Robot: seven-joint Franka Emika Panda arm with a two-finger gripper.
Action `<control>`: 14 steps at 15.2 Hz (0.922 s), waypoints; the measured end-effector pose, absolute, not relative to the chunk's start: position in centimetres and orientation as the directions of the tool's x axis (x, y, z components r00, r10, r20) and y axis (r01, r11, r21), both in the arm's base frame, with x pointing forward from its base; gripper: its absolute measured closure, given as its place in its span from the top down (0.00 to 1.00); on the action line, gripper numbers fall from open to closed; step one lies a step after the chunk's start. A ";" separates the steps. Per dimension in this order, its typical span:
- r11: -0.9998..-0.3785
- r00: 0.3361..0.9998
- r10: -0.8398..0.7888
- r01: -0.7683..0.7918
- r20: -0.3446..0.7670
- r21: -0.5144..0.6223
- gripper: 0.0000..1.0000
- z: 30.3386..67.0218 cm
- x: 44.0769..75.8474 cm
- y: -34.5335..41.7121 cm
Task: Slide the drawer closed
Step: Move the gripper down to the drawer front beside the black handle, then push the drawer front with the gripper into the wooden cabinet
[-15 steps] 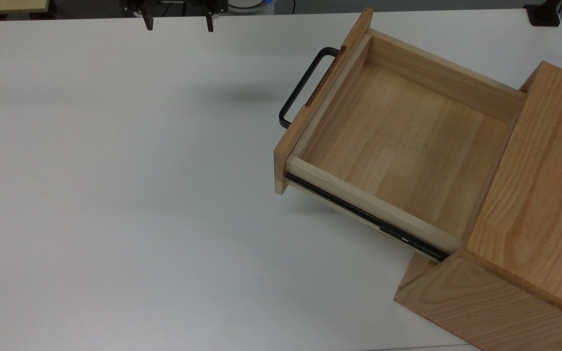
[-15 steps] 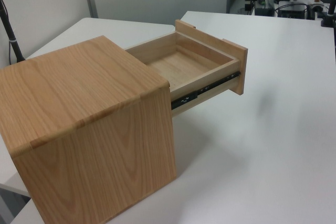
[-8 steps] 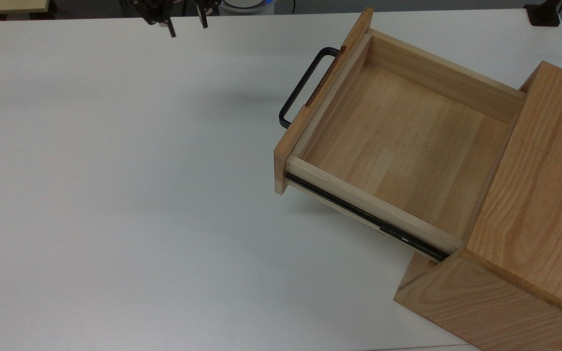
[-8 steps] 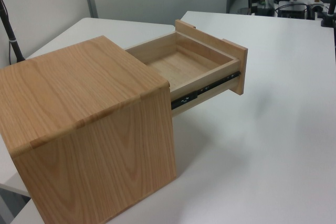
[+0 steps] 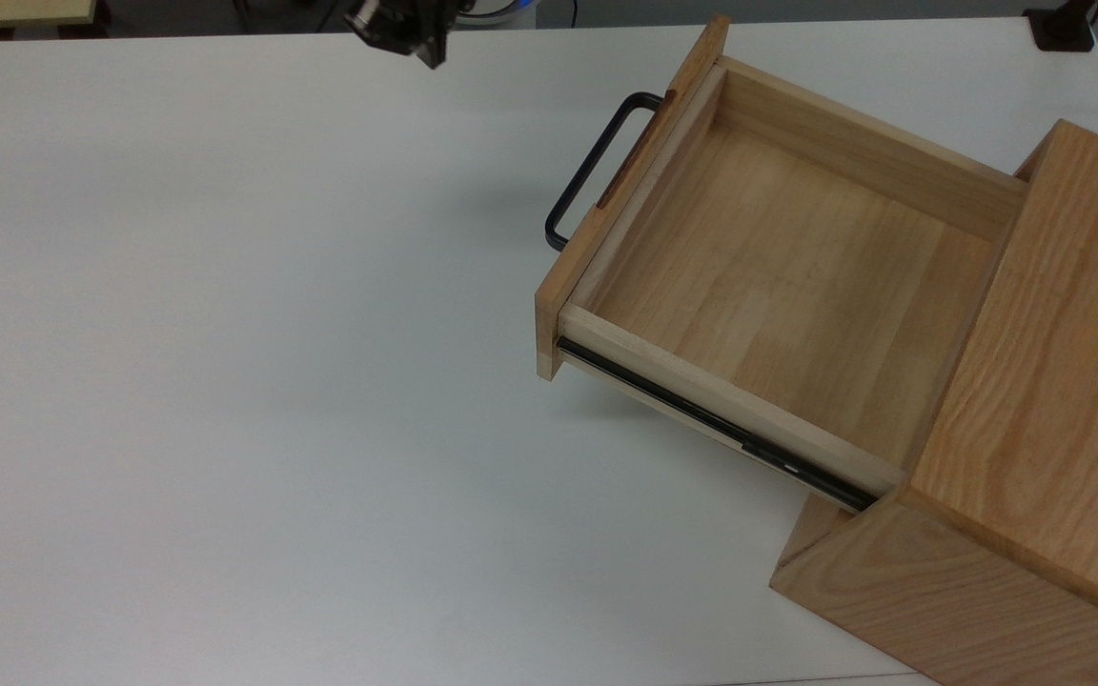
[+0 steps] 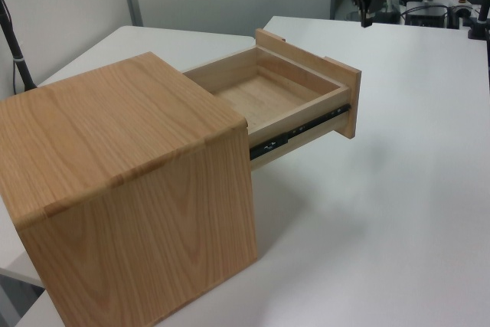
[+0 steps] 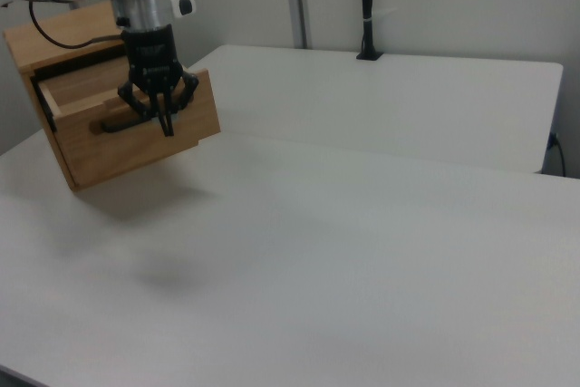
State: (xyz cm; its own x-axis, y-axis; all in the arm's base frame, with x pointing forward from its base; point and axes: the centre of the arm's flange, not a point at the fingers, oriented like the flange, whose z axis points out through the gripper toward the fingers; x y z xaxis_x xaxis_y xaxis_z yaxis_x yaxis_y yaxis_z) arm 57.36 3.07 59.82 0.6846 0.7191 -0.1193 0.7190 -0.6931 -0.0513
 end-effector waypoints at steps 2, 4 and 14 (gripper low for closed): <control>-0.661 0.651 0.748 0.749 -0.126 -0.051 0.04 58.0 58.4 5.7; -0.635 0.626 0.770 0.771 -0.124 -0.044 0.04 56.4 59.4 7.8; -0.586 0.588 0.807 0.809 -0.059 0.041 0.02 55.4 62.3 16.0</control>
